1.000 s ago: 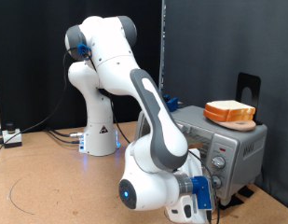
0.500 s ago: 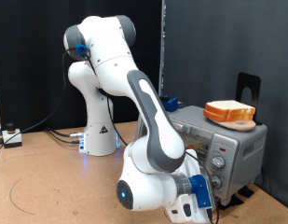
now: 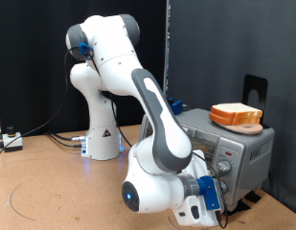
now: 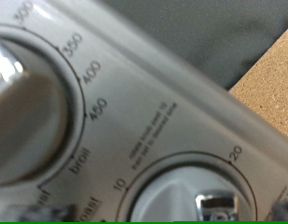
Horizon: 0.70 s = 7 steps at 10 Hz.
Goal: Make a piece of toast with the oven
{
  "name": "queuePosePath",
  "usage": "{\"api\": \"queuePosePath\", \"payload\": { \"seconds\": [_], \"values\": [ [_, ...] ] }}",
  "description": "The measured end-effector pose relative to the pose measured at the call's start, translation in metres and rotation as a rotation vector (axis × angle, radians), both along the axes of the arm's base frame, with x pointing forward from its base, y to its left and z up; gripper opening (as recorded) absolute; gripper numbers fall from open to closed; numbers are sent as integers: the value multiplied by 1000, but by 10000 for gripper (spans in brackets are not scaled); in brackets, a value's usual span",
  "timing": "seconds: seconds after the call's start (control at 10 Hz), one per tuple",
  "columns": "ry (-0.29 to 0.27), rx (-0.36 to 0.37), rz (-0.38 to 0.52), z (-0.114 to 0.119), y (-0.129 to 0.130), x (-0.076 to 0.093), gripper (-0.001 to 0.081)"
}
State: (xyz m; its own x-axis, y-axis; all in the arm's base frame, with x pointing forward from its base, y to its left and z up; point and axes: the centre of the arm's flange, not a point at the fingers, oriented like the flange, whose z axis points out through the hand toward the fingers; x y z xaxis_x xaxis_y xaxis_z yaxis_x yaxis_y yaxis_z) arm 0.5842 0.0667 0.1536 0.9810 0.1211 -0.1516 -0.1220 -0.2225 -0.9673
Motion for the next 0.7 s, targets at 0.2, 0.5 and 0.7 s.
{"api": "queuePosePath", "payload": {
  "seconds": [0.2,0.5,0.7],
  "values": [
    [21,-15,-23,10,-12,4,583],
    [65,-63,-94,27,-50,9,790],
    [98,-96,-137,36,-76,12,804]
  ]
}}
